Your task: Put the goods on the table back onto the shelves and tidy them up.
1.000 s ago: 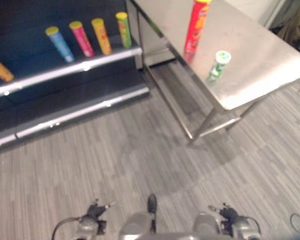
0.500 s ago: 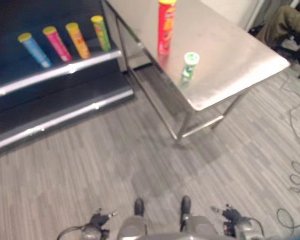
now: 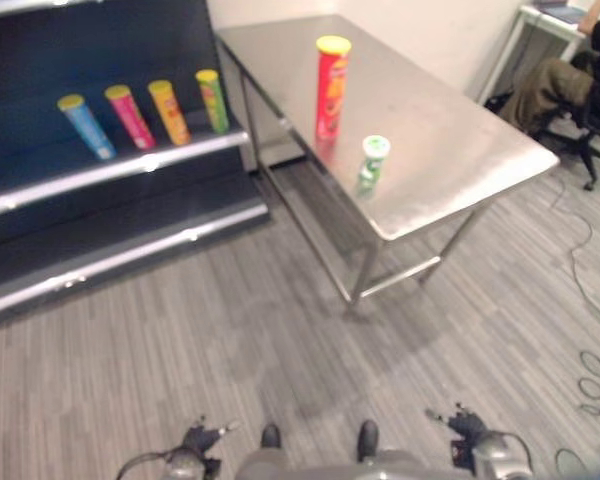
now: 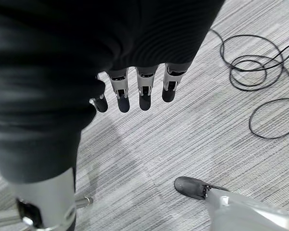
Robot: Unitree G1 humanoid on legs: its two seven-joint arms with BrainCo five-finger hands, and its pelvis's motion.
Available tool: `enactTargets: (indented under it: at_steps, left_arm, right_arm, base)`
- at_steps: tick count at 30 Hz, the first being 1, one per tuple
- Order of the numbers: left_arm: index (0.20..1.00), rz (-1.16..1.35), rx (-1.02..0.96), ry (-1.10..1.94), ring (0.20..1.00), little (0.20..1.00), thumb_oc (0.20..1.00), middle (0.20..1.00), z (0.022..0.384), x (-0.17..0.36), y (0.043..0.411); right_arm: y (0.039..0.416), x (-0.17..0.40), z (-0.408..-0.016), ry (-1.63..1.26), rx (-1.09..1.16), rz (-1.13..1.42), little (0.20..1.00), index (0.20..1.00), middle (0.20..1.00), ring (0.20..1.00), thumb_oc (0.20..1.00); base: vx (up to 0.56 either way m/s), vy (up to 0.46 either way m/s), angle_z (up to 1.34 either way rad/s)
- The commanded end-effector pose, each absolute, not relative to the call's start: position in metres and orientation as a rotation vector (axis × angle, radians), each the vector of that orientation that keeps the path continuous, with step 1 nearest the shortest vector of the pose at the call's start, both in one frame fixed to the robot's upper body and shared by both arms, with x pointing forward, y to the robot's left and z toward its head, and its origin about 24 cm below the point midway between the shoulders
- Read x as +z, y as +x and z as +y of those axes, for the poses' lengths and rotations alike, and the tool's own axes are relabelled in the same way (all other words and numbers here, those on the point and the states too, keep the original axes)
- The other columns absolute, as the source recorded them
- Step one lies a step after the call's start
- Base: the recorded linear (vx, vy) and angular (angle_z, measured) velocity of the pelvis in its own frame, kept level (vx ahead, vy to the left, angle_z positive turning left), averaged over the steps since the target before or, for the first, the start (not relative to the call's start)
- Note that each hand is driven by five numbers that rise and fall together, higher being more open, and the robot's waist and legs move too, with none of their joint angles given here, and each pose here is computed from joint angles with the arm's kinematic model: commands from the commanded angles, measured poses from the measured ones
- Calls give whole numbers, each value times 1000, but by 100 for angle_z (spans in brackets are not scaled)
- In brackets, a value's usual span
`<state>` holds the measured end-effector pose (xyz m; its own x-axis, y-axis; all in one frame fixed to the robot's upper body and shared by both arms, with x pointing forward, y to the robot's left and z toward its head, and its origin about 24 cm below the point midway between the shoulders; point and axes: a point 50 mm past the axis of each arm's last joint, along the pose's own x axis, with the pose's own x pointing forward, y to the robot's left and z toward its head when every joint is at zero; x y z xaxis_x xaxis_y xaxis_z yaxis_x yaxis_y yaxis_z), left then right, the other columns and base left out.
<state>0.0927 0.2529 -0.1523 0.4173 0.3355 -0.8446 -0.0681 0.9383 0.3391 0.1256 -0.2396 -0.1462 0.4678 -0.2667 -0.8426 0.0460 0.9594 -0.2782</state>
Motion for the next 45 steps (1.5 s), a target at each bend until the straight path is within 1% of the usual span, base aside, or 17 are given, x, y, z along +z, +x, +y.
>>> enactTargets:
  at_steps: [1, 5, 9, 16, 20, 25, 31, 32, 33, 34, 35, 37, 38, 39, 40, 43, 45]
  left_arm:
    - [1000, 1088, 286, 288, 1000, 1000, 1000, 1000, 266, -147, 99]
    - [1000, 1043, 334, 223, 1000, 1000, 1000, 1000, 267, -143, 107]
    - [1000, 1050, 348, 189, 1000, 1000, 1000, 1000, 263, -146, 103]
    - [1000, 1032, 357, 162, 1000, 1000, 1000, 1000, 257, -146, 106]
    - [1000, 1052, 338, 174, 1000, 1000, 1000, 1000, 256, -149, 100]
    - [1000, 1073, 334, 236, 1000, 1000, 1000, 1000, 271, -145, 96]
    - [1000, 1058, 381, 280, 1000, 1000, 1000, 1000, 294, -136, 95]
    - [1000, 1060, 379, 290, 1000, 1000, 1000, 1000, 295, -136, 96]
    - [1000, 1056, 384, 286, 1000, 1000, 1000, 1000, 295, -136, 96]
    - [1000, 1056, 383, 286, 1000, 1000, 1000, 1000, 295, -136, 96]
    - [1000, 1049, 384, 286, 1000, 1000, 1000, 1000, 294, -135, 97]
    - [1000, 1049, 366, 273, 1000, 1000, 1000, 1000, 285, -139, 100]
    - [1000, 1048, 365, 274, 1000, 1000, 1000, 1000, 285, -139, 100]
    - [1000, 1025, 366, 260, 1000, 1000, 1000, 1000, 281, -138, 106]
    - [1000, 1025, 366, 260, 1000, 1000, 1000, 1000, 281, -138, 106]
    - [1000, 976, 356, 275, 1000, 1000, 1000, 1000, 280, -134, 114]
    - [1000, 980, 351, 276, 1000, 1000, 1000, 1000, 278, -135, 113]
  right_arm:
    - [140, -140, -239, -261, -165, 1004, 1000, 1000, 1000, 1000, 1000]
    - [144, -134, -248, -279, -186, 970, 1000, 1000, 1000, 1000, 1000]
    - [144, -133, -253, -255, -220, 966, 1000, 1000, 1000, 1000, 1000]
    - [150, -125, -263, -294, -238, 922, 1000, 1000, 1000, 1000, 1000]
    - [149, -126, -261, -280, -237, 923, 1000, 1000, 1000, 1000, 1000]
    - [142, -131, -260, -222, -272, 951, 1000, 1000, 1000, 1000, 1000]
    - [162, -104, -289, -137, -457, 781, 1000, 1000, 1000, 1000, 1000]
    - [164, -96, -300, -138, -496, 742, 1000, 1000, 1000, 1000, 1000]
    - [178, -69, -321, -156, -563, 610, 1000, 1000, 1000, 1000, 1000]
    - [178, -69, -322, -156, -564, 610, 1000, 1000, 1000, 1000, 1000]
    - [185, -52, -333, -166, -599, 524, 1000, 1000, 1000, 1000, 1000]
    - [206, 8, -352, -248, -647, 244, 1000, 1000, 1000, 1000, 1000]
    - [206, 8, -352, -248, -648, 244, 1000, 1000, 1000, 1000, 1000]
    - [220, 49, -352, -311, -638, 62, 1000, 1000, 1000, 1000, 1000]
    - [220, 49, -352, -311, -638, 62, 1000, 1000, 1000, 1000, 1000]
    - [233, 128, -358, -452, -671, -253, 1000, 1000, 1000, 1000, 1000]
    - [234, 143, -358, -455, -685, -320, 1000, 1000, 1000, 1000, 1000]
  base:
    - [88, -236, -6]
    - [-42, -147, -22]
    - [118, 37, -12]
    - [294, 234, -13]
    - [396, 521, -14]
    - [275, 476, -34]
    - [154, 332, -20]
    - [163, 184, -21]
    - [161, 185, -15]
    - [138, 149, -22]
    - [138, 97, 6]
    - [177, 123, 6]
    - [109, 71, 4]
    - [50, 28, 42]
    - [61, 8, 44]
    - [19, -79, 46]
    - [49, -86, 15]
